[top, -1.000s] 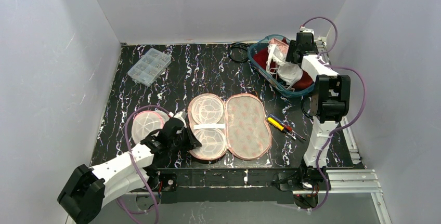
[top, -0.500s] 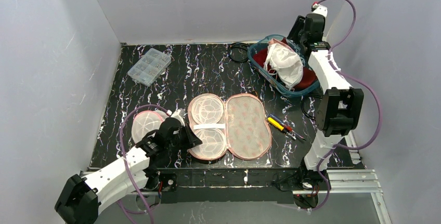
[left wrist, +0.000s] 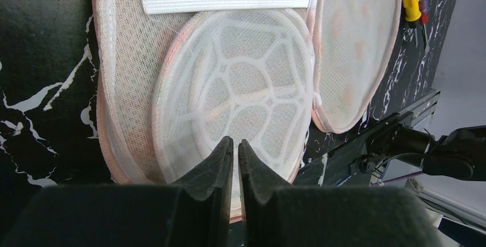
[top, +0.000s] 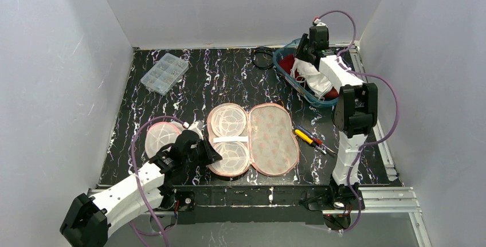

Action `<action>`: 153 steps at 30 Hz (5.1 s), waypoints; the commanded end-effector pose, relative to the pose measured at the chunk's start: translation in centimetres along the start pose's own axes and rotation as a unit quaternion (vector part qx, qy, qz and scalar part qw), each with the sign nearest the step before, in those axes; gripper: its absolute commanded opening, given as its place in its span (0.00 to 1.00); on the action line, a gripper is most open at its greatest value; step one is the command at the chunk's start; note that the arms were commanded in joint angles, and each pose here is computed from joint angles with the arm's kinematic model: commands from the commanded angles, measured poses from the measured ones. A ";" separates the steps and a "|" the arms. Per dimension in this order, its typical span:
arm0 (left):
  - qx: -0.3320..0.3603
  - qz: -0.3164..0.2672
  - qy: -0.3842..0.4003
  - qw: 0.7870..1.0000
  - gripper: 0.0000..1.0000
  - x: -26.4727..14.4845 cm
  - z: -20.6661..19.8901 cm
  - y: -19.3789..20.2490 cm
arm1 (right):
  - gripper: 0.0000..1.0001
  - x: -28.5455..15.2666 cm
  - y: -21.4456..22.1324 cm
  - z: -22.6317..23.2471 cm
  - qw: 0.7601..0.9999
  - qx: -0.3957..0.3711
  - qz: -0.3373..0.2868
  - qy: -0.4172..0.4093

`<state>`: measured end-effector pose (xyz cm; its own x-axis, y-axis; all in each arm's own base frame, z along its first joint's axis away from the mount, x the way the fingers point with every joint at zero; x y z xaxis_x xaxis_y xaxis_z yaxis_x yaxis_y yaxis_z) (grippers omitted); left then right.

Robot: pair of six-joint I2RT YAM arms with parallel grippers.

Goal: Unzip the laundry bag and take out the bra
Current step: Place the bra in the bin.

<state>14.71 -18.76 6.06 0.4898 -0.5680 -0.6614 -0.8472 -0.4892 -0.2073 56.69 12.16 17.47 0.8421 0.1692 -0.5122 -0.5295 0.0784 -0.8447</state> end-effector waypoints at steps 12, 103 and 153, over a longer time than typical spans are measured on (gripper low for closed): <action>-0.001 0.002 -0.013 1.000 0.07 0.6 -0.1 -0.2 | 0.35 4.5 2.5 2.4 0.996 0.011 0.024 -0.081; 0.001 0.003 0.049 0.999 0.08 -0.1 -1.9 0.1 | 0.60 -16.0 -2.6 -14.2 0.941 -0.120 -0.078 0.305; 0.007 0.001 -0.011 1.000 0.08 0.8 -1.0 -0.6 | 0.58 -4.8 -0.2 -8.0 0.991 0.062 -0.084 0.079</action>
<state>15.92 -20.02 5.59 0.4704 -0.5675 -0.6758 -0.8550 -0.4827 -0.1897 52.05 1.43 18.91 0.9188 -0.0656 -0.3893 -0.3698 0.2018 -0.9069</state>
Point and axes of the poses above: each gripper's point midway between its finger pads, its own x axis out along the fingers, its own z axis along the line the jaws close on, y = z × x, the point moved 1 cm from there along -x, back along the fingers, and after that the axes turned 15 degrees about -x, right-handed, at the moved point
